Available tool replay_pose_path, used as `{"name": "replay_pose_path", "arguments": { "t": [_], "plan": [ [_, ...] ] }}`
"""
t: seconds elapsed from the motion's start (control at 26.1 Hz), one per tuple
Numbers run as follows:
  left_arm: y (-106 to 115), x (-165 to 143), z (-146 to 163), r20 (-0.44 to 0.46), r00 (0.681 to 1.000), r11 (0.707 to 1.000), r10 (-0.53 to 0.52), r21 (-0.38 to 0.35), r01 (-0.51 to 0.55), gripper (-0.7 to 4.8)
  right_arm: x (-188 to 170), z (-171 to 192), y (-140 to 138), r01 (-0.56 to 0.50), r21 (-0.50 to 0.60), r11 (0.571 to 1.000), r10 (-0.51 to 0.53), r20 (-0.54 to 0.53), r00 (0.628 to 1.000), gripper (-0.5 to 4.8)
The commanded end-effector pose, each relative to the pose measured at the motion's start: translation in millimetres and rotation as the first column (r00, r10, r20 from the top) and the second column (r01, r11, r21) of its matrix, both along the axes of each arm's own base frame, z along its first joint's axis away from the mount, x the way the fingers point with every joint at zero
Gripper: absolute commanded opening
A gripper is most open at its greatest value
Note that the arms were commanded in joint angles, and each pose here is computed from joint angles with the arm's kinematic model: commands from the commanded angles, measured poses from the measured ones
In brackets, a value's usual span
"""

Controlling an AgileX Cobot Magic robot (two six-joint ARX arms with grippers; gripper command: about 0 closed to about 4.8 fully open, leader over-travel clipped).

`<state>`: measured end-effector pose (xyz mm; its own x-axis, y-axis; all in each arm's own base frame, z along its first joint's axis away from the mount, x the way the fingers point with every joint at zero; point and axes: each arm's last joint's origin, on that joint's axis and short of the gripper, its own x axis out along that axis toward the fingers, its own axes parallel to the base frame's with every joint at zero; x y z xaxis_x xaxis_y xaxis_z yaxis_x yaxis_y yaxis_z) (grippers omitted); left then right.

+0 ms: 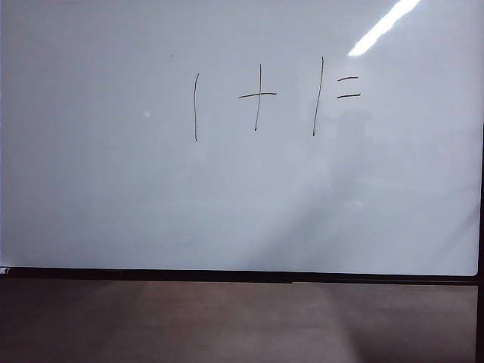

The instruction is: Reach to the right to find the marker pen, pick it up, and write the answer to the math problem on the whiteboard.

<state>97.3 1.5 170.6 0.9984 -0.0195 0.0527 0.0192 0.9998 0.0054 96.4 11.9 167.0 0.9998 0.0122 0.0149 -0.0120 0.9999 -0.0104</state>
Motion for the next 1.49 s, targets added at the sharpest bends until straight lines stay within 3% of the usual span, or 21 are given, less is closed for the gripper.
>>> {"name": "replay_pose_path", "arguments": {
  "t": [0.04,0.46,0.61,0.69,0.8,0.96,1.11,1.26,1.49],
  "plan": [
    [0.1,-0.1,1.4,0.012,1.0,1.0,0.001,0.0,-0.001,-0.04,0.0,1.1,0.0,0.001,0.006,1.0,-0.001,0.016,1.0,-0.01],
    [-3.4,0.0,1.3,0.012,1.0,1.0,-0.026,-0.001,0.026,-0.04,0.0,1.1,0.0,0.001,0.006,1.0,-0.002,0.016,1.0,-0.01],
    [-17.6,-1.4,1.3,0.012,0.99,0.99,-0.138,-0.003,0.138,-0.04,0.0,1.0,-0.1,0.002,0.006,1.0,-0.002,0.015,1.0,-0.01],
    [-28.8,-3.9,1.3,0.012,0.97,0.97,-0.244,-0.004,0.244,-0.04,0.0,1.0,-0.1,0.002,0.006,1.0,-0.002,0.015,1.0,-0.01],
    [-45.1,-10.4,1.3,0.012,0.909,0.909,-0.417,-0.004,0.417,-0.04,0.0,1.0,-0.1,0.003,0.014,1.0,-0.003,0.015,1.0,-0.01],
    [-63.0,-21.7,1.1,0.007,0.797,0.797,-0.604,-0.004,0.604,-0.04,-0.1,1.5,-1.7,0.056,0.026,0.998,-0.057,0.019,0.998,-0.01],
    [-74.1,-30.8,6.0,-0.034,0.695,0.695,-0.718,-0.002,0.719,-0.04,-0.9,4.7,-4.7,0.15,0.145,0.978,-0.156,0.028,0.987,-0.01],
    [-89.9,-32.5,25.2,-0.213,0.599,0.613,-0.772,0.003,0.79,-0.04,-3.1,13.9,-6.8,0.199,0.21,0.957,-0.214,0.052,0.975,-0.01],
    [-140.2,-14.1,81.3,-0.524,0.462,0.536,-0.715,0.013,0.844,-0.05,-7.8,31.2,-10.4,0.273,0.244,0.931,-0.306,0.112,0.945,-0.01]
  ]
}}
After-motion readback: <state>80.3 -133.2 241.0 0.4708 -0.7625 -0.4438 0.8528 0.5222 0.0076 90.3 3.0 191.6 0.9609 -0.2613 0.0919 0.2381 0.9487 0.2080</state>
